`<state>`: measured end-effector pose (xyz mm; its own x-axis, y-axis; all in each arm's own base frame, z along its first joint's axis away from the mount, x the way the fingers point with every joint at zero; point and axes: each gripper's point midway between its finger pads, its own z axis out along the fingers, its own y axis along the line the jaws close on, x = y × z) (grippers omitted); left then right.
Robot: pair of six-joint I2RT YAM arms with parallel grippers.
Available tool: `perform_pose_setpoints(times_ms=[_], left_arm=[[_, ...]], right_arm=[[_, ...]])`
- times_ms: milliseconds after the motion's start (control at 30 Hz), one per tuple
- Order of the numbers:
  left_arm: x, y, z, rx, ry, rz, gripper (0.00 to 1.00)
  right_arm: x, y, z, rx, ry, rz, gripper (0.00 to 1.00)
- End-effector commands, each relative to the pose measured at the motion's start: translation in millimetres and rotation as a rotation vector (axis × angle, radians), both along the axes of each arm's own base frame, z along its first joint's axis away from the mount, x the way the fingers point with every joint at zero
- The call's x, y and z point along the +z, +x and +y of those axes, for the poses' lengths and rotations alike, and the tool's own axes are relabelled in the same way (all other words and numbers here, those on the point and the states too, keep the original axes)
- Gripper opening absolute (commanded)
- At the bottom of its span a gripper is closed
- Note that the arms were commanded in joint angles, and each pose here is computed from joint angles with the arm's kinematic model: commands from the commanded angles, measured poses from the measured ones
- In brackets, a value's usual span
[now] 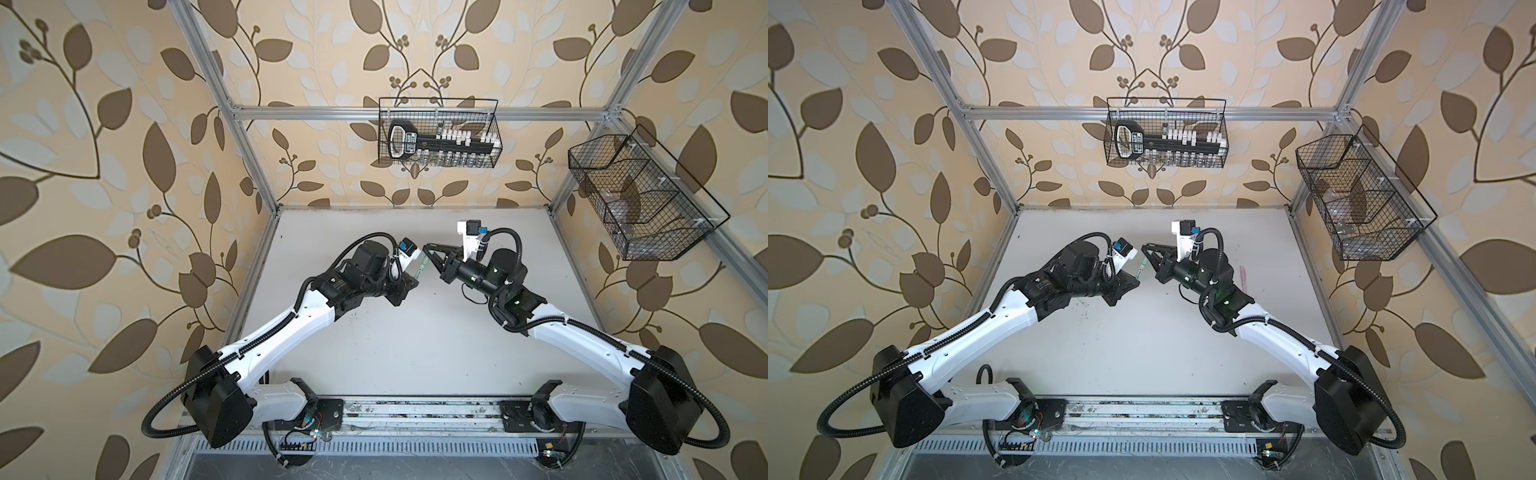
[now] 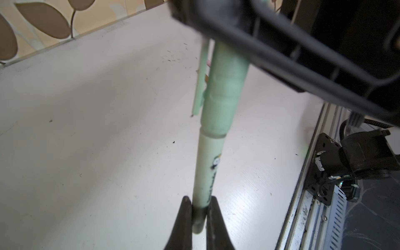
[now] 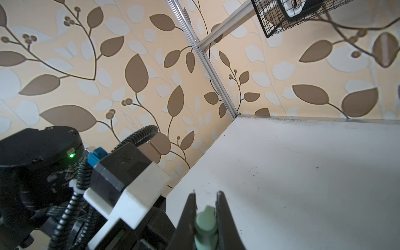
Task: Insert pens into pen caps
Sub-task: Put on the pen cap to the pen.
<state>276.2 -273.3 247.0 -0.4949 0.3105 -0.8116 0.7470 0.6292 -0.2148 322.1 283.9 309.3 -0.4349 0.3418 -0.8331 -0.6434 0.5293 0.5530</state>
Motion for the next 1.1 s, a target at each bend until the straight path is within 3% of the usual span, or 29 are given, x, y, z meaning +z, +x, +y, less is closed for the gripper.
perform_pose_setpoints(times_ms=[0, 367, 733, 867, 1067], left_arm=[[228.2, 23.9, 0.9, 0.041, -0.457, -0.600, 0.00], [234.4, 20.8, -2.3, 0.014, -0.489, -0.619, 0.00], [244.8, 30.4, 10.0, 0.085, -0.539, -0.631, 0.00], [232.2, 33.5, 5.4, 0.067, -0.543, -0.575, 0.00], [178.9, 22.4, -16.3, -0.055, -0.520, -0.365, 0.00]], right_arm=[[-145.5, -81.0, 27.0, 0.319, -0.301, 0.486, 0.00], [-158.2, -92.5, 37.4, 0.368, -0.323, 0.563, 0.00], [-161.8, -84.9, 28.7, 0.269, -0.344, 0.565, 0.00], [-158.0, -75.8, 22.5, 0.235, -0.301, 0.566, 0.00], [-136.8, -44.9, 1.0, 0.159, -0.187, 0.528, 0.00]])
